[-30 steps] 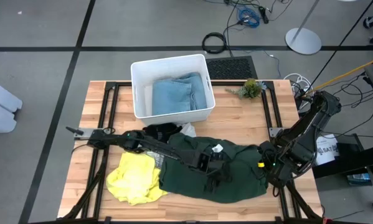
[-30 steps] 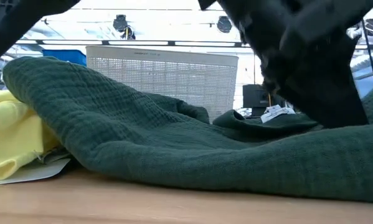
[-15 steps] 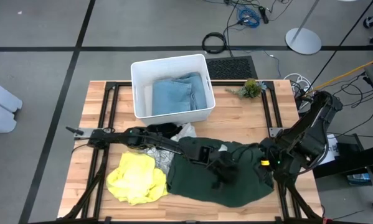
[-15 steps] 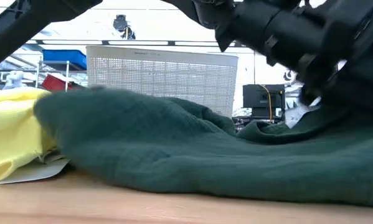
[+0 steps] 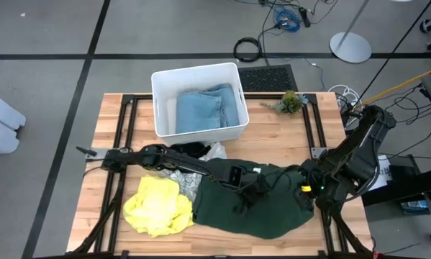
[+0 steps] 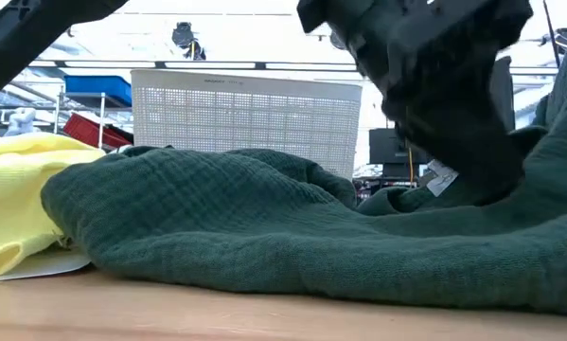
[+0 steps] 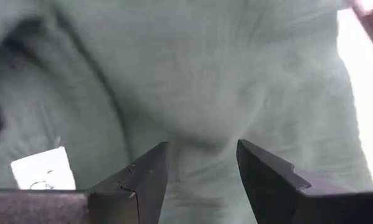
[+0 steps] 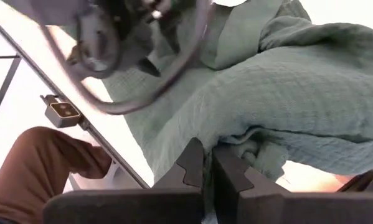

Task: Fold laundry
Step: Fold the green polo shirt

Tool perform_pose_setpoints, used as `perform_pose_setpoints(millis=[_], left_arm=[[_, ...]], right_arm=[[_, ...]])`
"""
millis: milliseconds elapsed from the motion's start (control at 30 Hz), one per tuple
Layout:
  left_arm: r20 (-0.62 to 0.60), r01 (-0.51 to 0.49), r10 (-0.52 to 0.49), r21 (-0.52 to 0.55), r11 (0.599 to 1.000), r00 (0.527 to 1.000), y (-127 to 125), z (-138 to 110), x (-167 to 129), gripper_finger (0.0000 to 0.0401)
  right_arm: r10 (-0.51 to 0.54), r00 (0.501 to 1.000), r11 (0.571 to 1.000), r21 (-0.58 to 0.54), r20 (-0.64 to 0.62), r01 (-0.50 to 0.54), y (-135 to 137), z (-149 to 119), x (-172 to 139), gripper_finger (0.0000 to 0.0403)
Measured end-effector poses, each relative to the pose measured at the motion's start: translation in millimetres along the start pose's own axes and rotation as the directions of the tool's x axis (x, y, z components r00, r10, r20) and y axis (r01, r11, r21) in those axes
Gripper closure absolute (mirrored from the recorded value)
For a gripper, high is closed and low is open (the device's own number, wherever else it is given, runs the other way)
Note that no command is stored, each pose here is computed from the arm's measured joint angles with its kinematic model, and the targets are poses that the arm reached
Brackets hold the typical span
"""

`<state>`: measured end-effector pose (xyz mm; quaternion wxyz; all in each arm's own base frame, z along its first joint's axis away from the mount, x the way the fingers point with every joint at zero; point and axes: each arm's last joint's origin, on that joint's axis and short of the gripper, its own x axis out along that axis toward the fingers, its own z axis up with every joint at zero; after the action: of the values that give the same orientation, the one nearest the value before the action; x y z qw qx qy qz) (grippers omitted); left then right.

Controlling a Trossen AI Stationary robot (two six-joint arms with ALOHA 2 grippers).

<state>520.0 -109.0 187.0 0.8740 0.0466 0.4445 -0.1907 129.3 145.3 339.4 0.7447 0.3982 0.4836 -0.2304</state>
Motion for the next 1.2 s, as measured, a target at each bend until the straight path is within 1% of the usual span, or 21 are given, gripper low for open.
perform_pose_setpoints(millis=[67, 100, 200, 300, 467, 567, 700, 767, 800, 867, 967, 1033, 1100, 1200], left_arm=[[0.006, -0.005, 0.005, 0.013, 1.0, 1.0, 0, -1, 5, 0.0203], [0.031, -0.016, 0.015, 0.019, 1.0, 0.999, 0, 1, 7, 0.0203], [0.047, -0.056, 0.055, 0.022, 0.998, 0.997, 1, 3, 7, 0.0203], [0.066, -0.08, 0.078, 0.022, 0.997, 0.995, 3, 5, 7, 0.0203], [0.146, -0.1, 0.096, 0.019, 0.995, 0.985, 10, 12, 5, 0.0203], [0.239, -0.117, 0.109, 0.02, 0.993, 0.965, 15, 20, 2, 0.0203], [0.376, -0.141, 0.123, 0.021, 0.99, 0.918, 20, 33, -3, 0.0203], [0.411, -0.153, 0.141, -0.003, 0.988, 0.901, 23, 36, -5, 0.0203], [0.413, -0.154, 0.145, -0.01, 0.988, 0.899, 25, 36, -6, 0.0203], [0.377, -0.155, 0.15, -0.019, 0.988, 0.914, 29, 32, -2, 0.0203], [0.235, -0.147, 0.151, -0.033, 0.989, 0.96, 33, 16, 4, 0.0203], [0.137, -0.142, 0.147, -0.044, 0.989, 0.98, 36, 6, 4, 0.0203], [0.038, -0.139, 0.141, -0.057, 0.989, 0.989, 39, -3, 2, 0.0203], [-0.1, -0.148, 0.14, -0.076, 0.986, 0.985, 45, -17, -2, 0.0203]], right_arm=[[0.022, 1.0, 1.0, -0.015, -0.002, -0.022, 2, 0, 0, 0.0402], [0.044, 0.999, 0.999, -0.024, -0.005, -0.044, 4, 0, -1, 0.0402], [0.11, 0.994, 0.992, -0.058, 0.016, -0.109, 9, 1, -4, 0.0402], [0.192, 0.981, 0.977, -0.097, 0.038, -0.187, 17, 5, -14, 0.0402], [0.27, 0.961, 0.952, -0.163, 0.059, -0.258, 26, 15, -30, 0.0402], [0.314, 0.947, 0.934, -0.2, 0.063, -0.296, 30, 19, -40, 0.0402], [0.379, 0.922, 0.906, -0.232, 0.074, -0.354, 36, 26, -52, 0.0402], [0.395, 0.915, 0.9, -0.236, 0.082, -0.368, 38, 28, -54, 0.0402], [0.397, 0.914, 0.9, -0.233, 0.084, -0.369, 39, 29, -54, 0.0402], [0.387, 0.918, 0.904, -0.229, 0.084, -0.36, 38, 30, -53, 0.0402], [0.35, 0.934, 0.92, -0.217, 0.074, -0.327, 36, 29, -50, 0.0402], [0.338, 0.939, 0.924, -0.21, 0.057, -0.32, 35, 29, -49, 0.0402], [0.328, 0.943, 0.928, -0.206, 0.052, -0.311, 35, 28, -48, 0.0402], [0.326, 0.944, 0.928, -0.206, 0.052, -0.309, 35, 28, -48, 0.0402]])
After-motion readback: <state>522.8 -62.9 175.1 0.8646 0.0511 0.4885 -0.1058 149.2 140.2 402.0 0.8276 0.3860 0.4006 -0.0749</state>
